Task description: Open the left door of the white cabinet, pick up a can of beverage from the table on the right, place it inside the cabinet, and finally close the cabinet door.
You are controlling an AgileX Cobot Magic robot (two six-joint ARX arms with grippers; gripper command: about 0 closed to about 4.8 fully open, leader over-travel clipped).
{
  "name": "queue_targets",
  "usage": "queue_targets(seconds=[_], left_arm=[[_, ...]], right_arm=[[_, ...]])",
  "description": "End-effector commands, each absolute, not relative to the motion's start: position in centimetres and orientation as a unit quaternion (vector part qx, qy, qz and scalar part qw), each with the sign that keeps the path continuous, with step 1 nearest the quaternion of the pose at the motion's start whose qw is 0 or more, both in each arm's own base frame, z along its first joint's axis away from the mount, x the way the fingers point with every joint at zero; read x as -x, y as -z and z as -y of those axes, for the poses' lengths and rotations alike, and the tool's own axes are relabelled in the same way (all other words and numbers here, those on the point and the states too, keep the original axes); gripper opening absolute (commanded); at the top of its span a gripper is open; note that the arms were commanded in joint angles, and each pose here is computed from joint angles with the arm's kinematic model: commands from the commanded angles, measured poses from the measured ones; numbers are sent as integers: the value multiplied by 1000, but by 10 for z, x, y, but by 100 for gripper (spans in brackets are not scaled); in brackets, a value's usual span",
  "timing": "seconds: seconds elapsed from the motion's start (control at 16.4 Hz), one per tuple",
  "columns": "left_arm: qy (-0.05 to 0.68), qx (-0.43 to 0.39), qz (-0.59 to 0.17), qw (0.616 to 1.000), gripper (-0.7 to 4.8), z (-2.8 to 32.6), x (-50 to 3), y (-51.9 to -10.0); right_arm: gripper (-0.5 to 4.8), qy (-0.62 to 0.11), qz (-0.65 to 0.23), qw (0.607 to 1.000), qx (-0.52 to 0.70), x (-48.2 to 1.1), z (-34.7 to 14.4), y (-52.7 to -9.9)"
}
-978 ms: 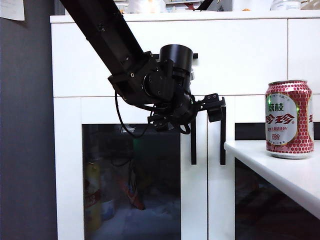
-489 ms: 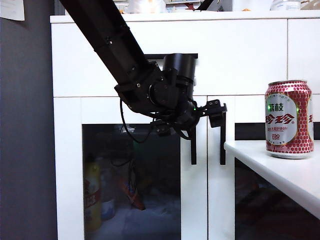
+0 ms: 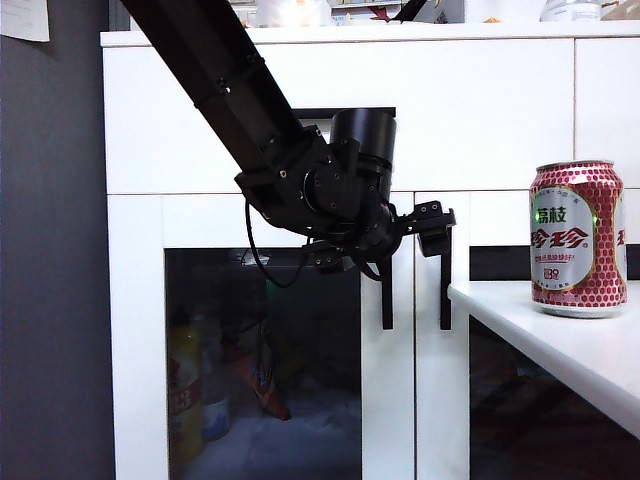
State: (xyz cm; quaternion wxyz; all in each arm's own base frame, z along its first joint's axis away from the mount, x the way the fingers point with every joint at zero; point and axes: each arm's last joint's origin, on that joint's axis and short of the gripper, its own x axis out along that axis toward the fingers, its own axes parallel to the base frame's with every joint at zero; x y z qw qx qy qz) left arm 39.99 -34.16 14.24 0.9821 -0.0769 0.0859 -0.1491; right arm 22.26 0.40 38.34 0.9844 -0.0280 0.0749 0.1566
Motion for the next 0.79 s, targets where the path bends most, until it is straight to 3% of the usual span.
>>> queue_targets(seconds=[0.06,0.24,0.55,0.79], left_arm=[[150,82,-78,982,253,342,-402,-147],[152,85,-74,982,182,343,-401,-148],[185,96,-62,976,7,345,-401,-152],[233,109,-42,966,-6,356,-392,-160]], right_arm=[[400,-156,-66,985,30,-222,-4,-386],[400,-156,-67,985,30,-222,-4,-386],[400,-156,-67,985,30,-222,-4,-386],[400,-155,-67,985,30,-222,-4,-386]])
